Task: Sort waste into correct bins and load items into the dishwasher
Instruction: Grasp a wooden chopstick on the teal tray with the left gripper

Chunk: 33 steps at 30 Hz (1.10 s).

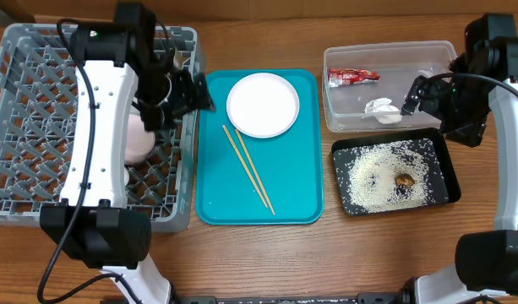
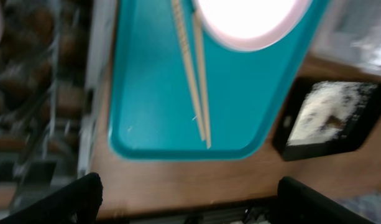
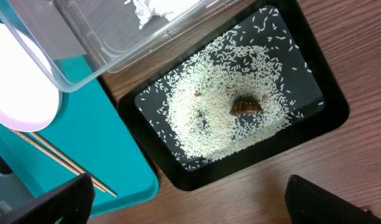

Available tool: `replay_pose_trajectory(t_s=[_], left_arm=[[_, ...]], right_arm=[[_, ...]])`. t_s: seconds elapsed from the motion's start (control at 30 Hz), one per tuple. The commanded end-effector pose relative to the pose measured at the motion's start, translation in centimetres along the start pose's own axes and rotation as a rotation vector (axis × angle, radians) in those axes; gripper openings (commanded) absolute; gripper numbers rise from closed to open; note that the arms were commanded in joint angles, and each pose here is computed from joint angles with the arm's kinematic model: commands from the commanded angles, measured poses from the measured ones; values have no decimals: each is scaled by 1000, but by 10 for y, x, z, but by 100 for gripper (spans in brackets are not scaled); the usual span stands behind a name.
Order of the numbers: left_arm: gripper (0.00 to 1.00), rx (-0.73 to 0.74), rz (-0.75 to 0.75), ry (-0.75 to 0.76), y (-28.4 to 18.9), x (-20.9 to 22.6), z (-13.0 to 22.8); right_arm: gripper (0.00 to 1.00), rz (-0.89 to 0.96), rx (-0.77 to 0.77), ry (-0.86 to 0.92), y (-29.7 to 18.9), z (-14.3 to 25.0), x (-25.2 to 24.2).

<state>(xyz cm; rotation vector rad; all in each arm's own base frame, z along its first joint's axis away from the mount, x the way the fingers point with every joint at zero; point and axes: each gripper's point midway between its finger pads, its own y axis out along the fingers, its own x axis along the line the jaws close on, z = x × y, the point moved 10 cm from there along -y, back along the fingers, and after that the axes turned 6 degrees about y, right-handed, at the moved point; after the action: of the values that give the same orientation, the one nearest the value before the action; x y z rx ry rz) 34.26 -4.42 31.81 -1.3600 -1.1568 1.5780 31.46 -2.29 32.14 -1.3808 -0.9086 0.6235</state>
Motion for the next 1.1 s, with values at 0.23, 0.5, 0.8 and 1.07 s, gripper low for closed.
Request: replay_pose_trajectory(t_s=[0.23,0.5,0.8,1.07], left_arm=[[94,-68,-162,-29,-12,-27,56],[99,-284,-312,-124,2,-37,84],[100,-228,-250,-130,100,-43,51],[100,-115,-327,-100,167,-35,28]], right_arm=[[100,-2,-25,-22,-6,2,-1],[100,-3,-25,-22,-6,2,0],[100,-3,-25,-22,-6,2,-1],[100,-3,-25,-22,-6,2,-1]])
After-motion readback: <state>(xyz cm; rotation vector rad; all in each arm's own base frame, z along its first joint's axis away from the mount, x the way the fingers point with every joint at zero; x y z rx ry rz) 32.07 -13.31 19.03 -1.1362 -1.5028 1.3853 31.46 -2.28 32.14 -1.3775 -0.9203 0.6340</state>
